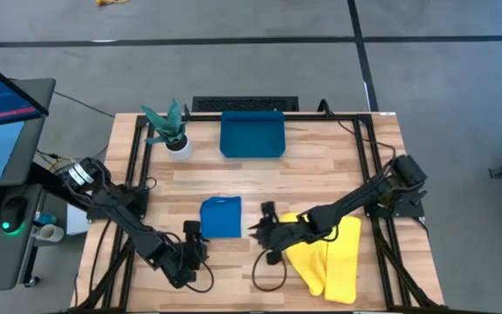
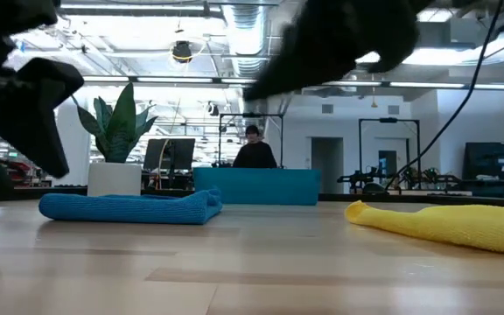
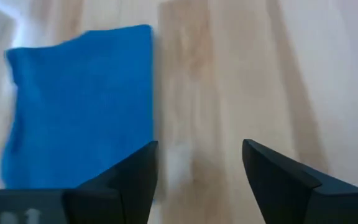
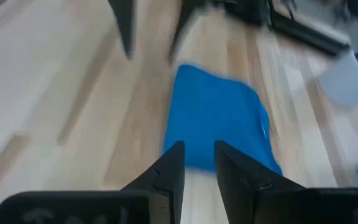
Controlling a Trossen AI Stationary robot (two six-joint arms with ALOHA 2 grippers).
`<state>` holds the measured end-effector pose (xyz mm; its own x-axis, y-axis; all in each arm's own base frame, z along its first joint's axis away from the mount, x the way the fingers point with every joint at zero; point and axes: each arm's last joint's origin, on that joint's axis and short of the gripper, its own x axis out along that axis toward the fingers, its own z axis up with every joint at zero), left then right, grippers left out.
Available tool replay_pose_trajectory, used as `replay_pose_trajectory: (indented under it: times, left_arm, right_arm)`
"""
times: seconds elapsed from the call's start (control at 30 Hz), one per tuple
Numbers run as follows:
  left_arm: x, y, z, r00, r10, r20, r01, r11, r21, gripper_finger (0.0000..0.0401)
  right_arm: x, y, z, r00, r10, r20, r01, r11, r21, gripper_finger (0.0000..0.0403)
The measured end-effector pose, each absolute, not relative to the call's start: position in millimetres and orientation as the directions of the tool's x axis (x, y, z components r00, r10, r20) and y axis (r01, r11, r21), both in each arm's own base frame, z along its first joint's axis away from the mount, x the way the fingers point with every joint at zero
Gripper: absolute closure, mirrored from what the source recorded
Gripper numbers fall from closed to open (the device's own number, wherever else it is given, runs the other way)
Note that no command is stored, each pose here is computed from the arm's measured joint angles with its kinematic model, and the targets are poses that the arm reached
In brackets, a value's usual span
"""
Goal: Roll microfiber towels into tight, uniform cylinder then place into a basket
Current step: Roll the blue microfiber towel
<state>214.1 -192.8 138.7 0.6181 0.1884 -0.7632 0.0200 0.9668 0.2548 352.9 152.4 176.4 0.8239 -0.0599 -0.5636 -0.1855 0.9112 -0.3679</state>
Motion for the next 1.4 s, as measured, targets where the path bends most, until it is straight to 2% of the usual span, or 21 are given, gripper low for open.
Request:
replay_pose_trajectory:
  times: [0.13,0.33,0.53,0.7,0.93,1.4]
  left_arm:
    - [216.2,-191.5,135.0,0.629,0.230,-0.743,-0.005,0.956,0.292,0.0184]
    - [214.7,-189.5,133.5,0.610,0.248,-0.752,-0.002,0.950,0.311,0.0200]
    - [214.7,-184.0,132.4,0.588,0.283,-0.758,-0.025,0.943,0.333,0.0209]
    - [217.2,-179.4,132.1,0.577,0.300,-0.760,-0.039,0.939,0.341,0.0211]
    - [220.5,-171.0,128.4,0.562,0.311,-0.766,-0.065,0.940,0.334,0.0211]
    - [208.2,-157.1,107.3,0.566,0.313,-0.763,-0.162,0.949,0.269,0.0212]
  right_arm:
    - [362.0,155.9,145.1,0.810,-0.061,-0.584,-0.237,0.876,-0.420,0.0295]
    - [380.6,158.5,128.1,0.805,-0.083,-0.588,-0.236,0.864,-0.446,0.0295]
    - [396.8,164.6,127.4,0.810,-0.031,-0.586,-0.288,0.850,-0.442,0.0286]
    - [399.3,153.7,126.2,0.789,-0.023,-0.614,-0.296,0.861,-0.413,0.0259]
    - [404.7,142.2,117.3,0.763,0.053,-0.644,-0.324,0.893,-0.311,0.0227]
    - [410.5,124.2,118.1,0.752,0.071,-0.655,-0.298,0.923,-0.242,0.0227]
